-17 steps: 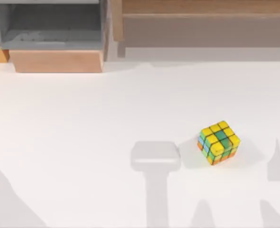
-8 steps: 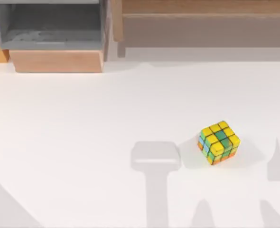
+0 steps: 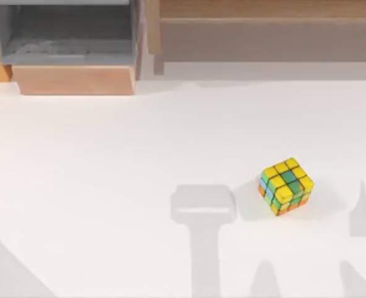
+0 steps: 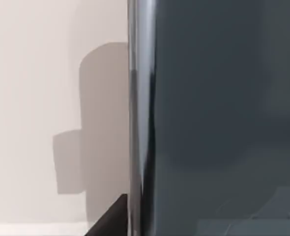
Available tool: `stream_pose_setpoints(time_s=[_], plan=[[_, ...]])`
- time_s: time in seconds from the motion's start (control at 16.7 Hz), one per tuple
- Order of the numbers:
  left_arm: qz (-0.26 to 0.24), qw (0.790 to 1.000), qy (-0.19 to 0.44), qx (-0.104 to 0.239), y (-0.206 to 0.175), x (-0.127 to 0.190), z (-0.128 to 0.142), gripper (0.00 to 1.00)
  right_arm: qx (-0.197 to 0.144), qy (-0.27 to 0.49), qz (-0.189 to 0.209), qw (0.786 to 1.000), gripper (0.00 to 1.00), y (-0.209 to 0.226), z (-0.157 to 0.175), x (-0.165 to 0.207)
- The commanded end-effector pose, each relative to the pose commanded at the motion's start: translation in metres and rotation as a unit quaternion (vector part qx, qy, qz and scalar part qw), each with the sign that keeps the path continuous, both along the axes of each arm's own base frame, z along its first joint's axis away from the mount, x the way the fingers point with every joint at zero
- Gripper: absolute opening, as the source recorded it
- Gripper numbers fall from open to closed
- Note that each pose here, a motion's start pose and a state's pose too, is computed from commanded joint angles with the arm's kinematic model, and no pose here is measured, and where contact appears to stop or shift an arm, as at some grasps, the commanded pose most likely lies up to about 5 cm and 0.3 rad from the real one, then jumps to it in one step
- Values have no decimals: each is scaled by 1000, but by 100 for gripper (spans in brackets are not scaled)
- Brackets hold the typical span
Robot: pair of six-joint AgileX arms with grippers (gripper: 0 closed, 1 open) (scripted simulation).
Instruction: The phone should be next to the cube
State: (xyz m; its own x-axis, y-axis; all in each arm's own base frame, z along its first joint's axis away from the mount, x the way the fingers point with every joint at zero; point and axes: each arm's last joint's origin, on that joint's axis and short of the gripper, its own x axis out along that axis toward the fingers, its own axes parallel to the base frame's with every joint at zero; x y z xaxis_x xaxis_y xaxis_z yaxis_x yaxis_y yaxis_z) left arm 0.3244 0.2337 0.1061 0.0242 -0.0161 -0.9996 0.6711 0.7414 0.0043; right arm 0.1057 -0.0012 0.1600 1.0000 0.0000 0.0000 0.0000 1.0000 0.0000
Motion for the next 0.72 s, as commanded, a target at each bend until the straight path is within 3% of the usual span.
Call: stream_pose_setpoints(time_s=[0.48,0.72], plan=[[0,1000,0,0,0,0,0,2,0,0,0,1000,100,0,0,0],[0,1000,0,0,0,0,0,0,0,0,0,1000,100,0,0,0]])
